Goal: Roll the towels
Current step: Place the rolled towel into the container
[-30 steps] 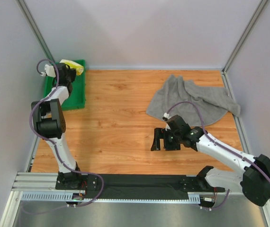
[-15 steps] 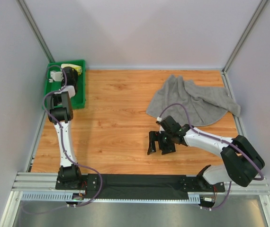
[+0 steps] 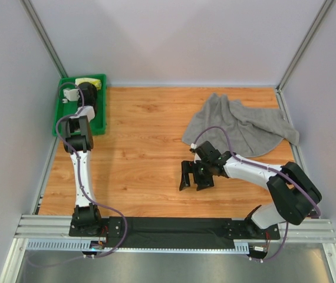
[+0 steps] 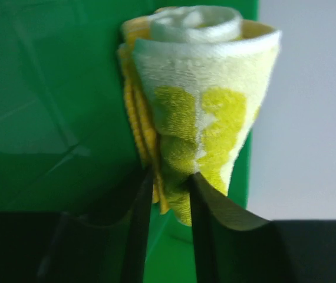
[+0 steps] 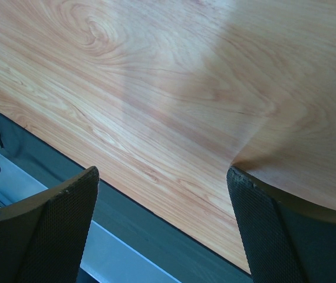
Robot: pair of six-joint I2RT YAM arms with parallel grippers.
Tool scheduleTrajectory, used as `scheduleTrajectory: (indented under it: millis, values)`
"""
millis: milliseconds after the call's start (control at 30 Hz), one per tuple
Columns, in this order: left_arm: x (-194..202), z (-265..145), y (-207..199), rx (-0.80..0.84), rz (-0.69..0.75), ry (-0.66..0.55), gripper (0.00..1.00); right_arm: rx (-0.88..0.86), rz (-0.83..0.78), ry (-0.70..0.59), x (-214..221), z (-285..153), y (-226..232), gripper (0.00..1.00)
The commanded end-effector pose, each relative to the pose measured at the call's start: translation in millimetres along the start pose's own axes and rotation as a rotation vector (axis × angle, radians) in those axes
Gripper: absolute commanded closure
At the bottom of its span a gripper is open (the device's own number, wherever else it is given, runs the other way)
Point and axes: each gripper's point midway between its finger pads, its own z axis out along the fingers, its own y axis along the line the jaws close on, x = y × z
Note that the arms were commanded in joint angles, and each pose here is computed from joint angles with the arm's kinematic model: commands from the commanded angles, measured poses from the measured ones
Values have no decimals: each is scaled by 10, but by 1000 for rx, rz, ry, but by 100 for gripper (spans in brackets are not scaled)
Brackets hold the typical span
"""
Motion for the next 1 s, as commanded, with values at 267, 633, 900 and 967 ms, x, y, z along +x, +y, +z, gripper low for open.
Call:
scheduleTrajectory:
  millis: [267, 633, 900, 967]
  values:
    - [-120, -503, -665, 78, -55, 74, 21, 100, -22, -93, 40, -241, -205, 9]
    - [-304, -1439, -615, 7, 4, 132, 1, 171, -60, -236, 10, -852, -216, 8]
    - [65, -2953, -595, 102, 199, 547, 1, 183, -85, -378, -339, -1290, 30, 8]
    - [35, -3287, -659, 118, 289, 533, 1, 283, -44, -459, -513, -1465, -57, 8]
